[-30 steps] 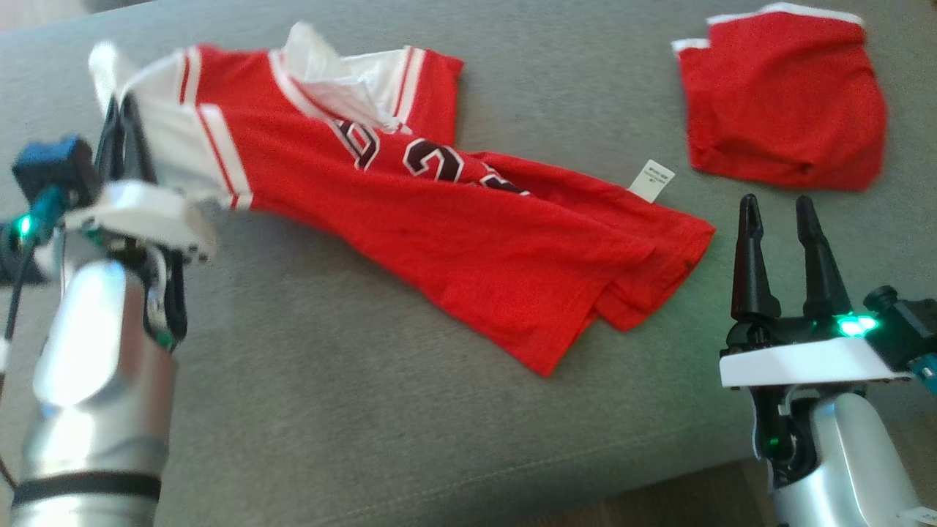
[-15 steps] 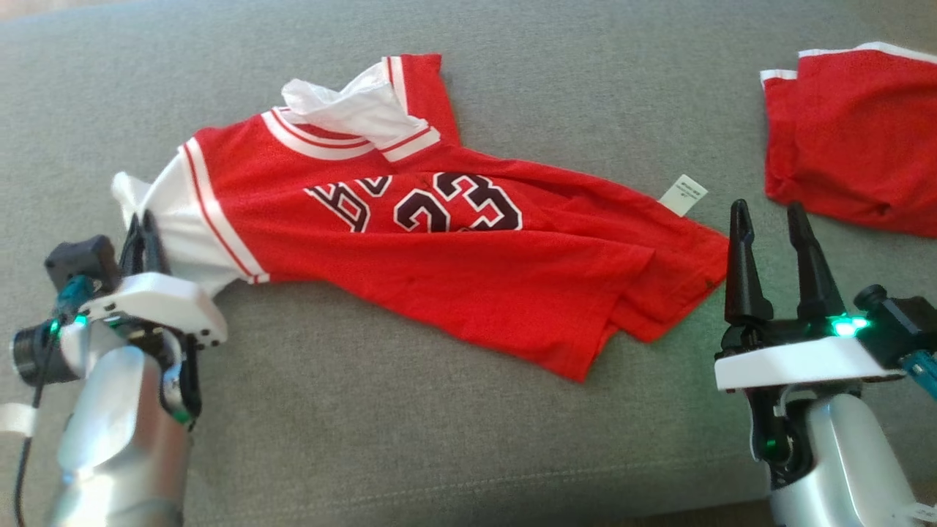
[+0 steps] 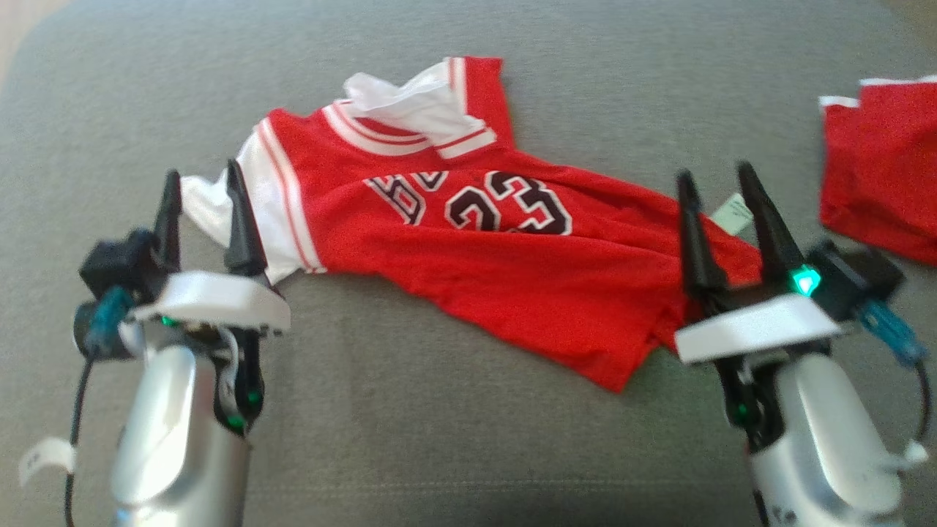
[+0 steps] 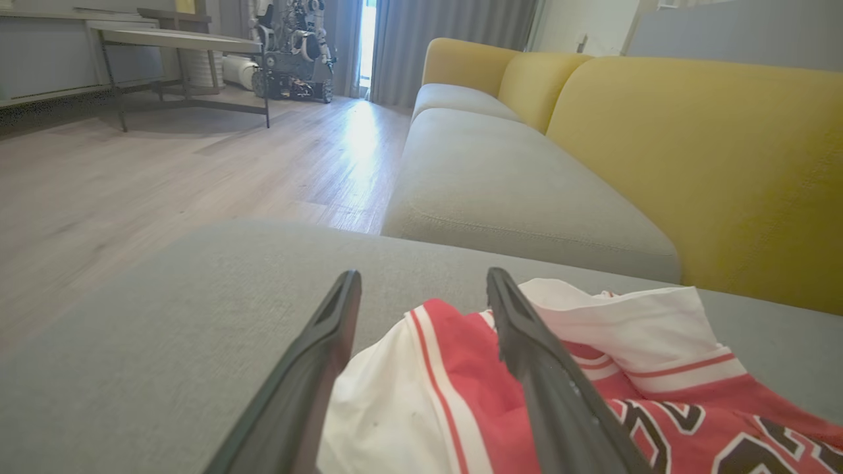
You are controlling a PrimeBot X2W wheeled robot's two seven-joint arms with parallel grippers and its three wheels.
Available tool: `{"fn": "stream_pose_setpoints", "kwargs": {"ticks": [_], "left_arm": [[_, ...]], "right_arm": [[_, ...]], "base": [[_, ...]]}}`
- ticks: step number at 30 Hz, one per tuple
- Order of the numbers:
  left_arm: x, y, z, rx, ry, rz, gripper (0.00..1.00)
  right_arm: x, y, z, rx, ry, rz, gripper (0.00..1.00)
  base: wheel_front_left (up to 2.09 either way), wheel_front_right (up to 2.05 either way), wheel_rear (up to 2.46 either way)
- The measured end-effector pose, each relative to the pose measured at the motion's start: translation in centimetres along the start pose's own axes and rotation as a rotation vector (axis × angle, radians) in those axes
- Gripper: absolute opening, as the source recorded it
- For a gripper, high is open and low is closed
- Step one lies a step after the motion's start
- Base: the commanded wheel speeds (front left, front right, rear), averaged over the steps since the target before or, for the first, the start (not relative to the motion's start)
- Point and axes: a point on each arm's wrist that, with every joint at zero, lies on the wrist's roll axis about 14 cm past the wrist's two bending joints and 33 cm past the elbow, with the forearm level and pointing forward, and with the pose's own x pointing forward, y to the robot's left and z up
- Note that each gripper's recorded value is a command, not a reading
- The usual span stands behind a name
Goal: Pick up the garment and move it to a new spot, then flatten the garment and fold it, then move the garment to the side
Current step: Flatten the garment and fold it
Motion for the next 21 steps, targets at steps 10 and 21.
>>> {"fn": "stream_pose_setpoints", "kwargs": {"ticks": [10, 21], "left_arm": [[-3.9, 1.2, -0.5, -0.037, 0.018, 0.015, 1.00], [-6.0, 3.2, -2.1, -0.095, 0.083, 0.116, 1.00]], "right_arm": [[6.7, 8.2, -2.9, -0.145, 0.216, 0.336, 1.00], [10.4, 9.7, -10.2, -0.199, 0.513, 0.460, 1.00]], "base": [[0.00, 0.00, 0.00], [0.00, 0.00, 0.00]]}}
